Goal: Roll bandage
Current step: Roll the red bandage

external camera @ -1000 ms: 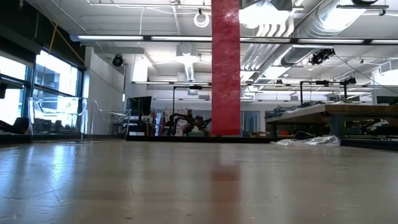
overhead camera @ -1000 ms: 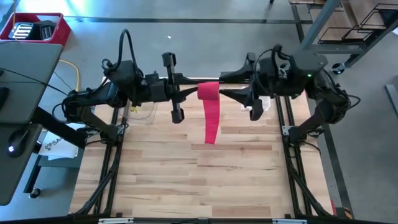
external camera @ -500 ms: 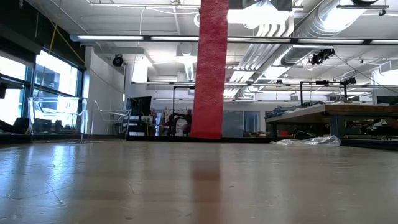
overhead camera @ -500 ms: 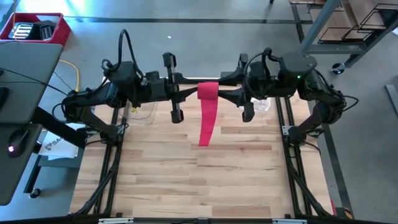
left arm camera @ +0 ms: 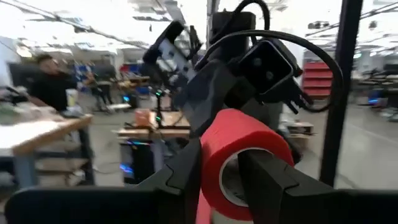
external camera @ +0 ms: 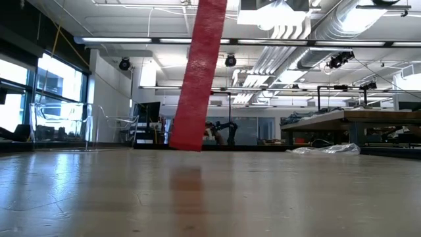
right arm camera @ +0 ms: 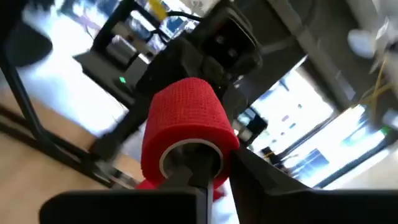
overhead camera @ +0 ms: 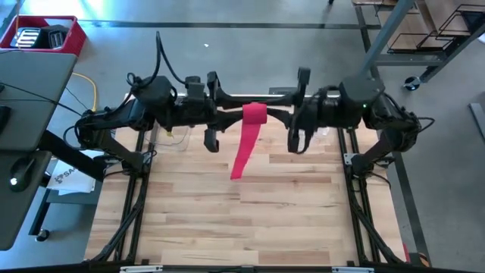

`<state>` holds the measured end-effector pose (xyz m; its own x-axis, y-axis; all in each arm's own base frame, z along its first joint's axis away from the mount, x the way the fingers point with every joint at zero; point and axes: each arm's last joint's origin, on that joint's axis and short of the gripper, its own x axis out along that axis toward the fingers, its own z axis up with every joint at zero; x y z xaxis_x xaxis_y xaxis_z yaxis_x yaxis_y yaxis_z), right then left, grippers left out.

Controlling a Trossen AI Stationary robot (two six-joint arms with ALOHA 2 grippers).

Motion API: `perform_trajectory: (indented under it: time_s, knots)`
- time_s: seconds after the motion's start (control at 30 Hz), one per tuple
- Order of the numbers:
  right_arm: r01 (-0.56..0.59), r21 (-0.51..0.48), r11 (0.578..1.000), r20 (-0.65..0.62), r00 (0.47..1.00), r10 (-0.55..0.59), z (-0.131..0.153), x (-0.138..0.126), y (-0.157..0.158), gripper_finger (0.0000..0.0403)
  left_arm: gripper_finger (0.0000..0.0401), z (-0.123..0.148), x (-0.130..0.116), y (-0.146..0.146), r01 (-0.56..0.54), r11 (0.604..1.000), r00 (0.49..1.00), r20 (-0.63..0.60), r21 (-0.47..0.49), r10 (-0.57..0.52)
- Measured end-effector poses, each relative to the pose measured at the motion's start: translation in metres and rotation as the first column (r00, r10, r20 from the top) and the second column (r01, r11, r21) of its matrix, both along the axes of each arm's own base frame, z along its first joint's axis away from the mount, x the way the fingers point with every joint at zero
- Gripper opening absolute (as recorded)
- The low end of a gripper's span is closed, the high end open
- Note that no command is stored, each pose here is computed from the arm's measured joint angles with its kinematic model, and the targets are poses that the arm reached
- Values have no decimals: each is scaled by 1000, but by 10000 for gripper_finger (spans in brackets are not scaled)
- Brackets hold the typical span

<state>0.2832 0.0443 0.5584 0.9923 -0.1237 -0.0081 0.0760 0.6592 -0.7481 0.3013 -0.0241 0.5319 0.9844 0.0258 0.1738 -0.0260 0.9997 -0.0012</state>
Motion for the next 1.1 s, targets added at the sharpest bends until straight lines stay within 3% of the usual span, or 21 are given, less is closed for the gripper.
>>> perform_trajectory:
  time_s: [0.13, 0.27, 0.43, 0.63, 0.83, 1.0, 1.1]
  knots:
    - [0, -127, 992, -13, 1000, -2, 0, -2, 9, 21, 99, -1, 1, -1, 38, 999, 999, -4, -36, -38]
    - [3, -137, 991, -8, 1000, -4, 1, -3, 15, 24, 81, -1, 1, -2, 75, 997, 997, -4, -31, -75]
    - [-5, -14, 1000, 10, 1000, 5, 1, -3, 17, 42, 35, -1, 1, -2, 67, 996, 998, -4, 55, -67]
    - [-13, 179, 984, 39, 999, 6, 2, -4, 18, 109, 9, 0, 0, -3, 38, 979, 999, 0, 201, -39]
    - [10, 463, 887, 56, 998, -41, 0, -3, 11, 155, 13, 2, -1, -4, -5, 932, 1000, 27, 363, -5]
    - [-70, 623, 779, 64, 997, 39, -1, -1, 4, 152, 14, 3, -2, -8, -8, 877, 999, 46, 481, -16]
    - [-90, 664, 742, 59, 996, 67, -3, 2, 0, 130, 14, 4, -2, -9, -8, 864, 998, 51, 504, -21]
